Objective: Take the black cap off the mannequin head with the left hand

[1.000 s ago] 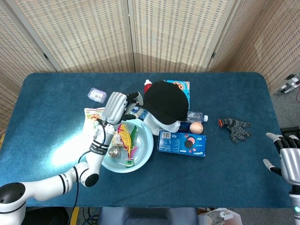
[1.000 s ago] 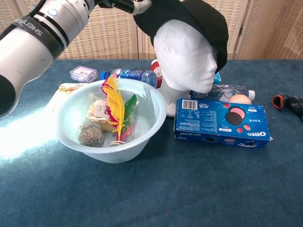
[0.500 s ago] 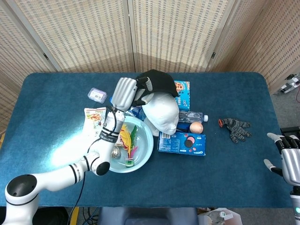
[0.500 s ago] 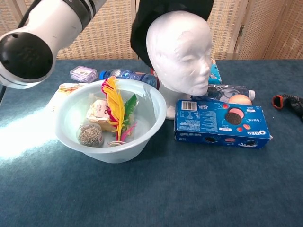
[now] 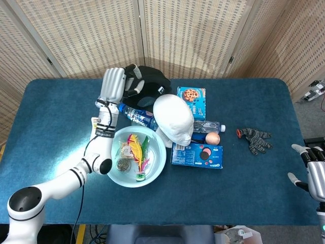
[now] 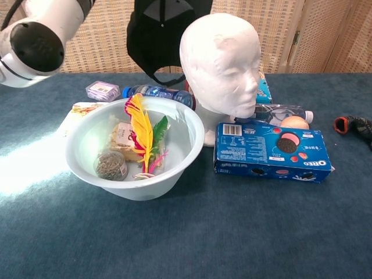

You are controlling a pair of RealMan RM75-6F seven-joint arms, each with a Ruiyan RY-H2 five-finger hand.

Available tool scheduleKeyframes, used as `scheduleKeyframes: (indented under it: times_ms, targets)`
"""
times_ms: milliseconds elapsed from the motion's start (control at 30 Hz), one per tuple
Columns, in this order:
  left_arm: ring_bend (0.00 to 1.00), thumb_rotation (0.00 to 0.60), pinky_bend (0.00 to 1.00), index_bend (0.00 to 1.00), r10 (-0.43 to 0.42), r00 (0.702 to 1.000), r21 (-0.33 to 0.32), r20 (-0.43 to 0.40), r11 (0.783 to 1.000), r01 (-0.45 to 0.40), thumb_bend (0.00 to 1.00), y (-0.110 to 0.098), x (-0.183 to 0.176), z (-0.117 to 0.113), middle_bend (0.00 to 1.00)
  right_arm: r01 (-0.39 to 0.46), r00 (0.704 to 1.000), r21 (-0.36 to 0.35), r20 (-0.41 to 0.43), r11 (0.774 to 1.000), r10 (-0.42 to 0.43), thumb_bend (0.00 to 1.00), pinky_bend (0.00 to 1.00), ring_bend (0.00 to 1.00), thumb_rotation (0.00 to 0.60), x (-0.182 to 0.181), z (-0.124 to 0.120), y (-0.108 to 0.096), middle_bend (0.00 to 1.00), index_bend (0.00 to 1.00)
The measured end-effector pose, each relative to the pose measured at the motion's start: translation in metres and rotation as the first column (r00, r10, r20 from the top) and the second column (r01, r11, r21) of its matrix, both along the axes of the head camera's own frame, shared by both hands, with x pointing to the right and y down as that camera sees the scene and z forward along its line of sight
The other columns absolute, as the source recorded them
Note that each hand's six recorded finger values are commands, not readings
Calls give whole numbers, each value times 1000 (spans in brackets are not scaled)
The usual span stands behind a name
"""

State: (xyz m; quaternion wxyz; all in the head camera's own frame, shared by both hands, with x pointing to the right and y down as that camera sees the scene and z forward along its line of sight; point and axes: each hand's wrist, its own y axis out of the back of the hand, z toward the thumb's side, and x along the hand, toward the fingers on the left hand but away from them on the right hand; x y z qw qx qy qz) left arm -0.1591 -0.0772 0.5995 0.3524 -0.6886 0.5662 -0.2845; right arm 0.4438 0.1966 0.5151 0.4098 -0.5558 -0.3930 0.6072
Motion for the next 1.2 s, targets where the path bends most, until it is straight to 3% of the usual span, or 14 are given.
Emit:
scheduleKeyframes:
  times_ms: [267, 767, 1200]
  targets:
    - [1000, 600, 1000, 705, -30, 997, 28, 73, 999, 28, 377, 0, -54, 3, 1000, 9, 1000, -1, 9, 1000, -9, 148, 311, 260, 600, -2, 2, -1, 334, 269]
    - [1000, 600, 1000, 705, -53, 955, 45, 292, 998, 42, 377, 38, -174, 4, 1000, 23, 1000, -5, 17, 1000, -22, 147, 311, 259, 600, -5, 3, -4, 334, 269]
    - [1000, 600, 1000, 707, -45, 920, -30, 389, 998, 62, 377, 81, -238, 9, 1000, 33, 999, -6, 21, 999, -33, 147, 311, 259, 600, -10, 4, -4, 335, 269]
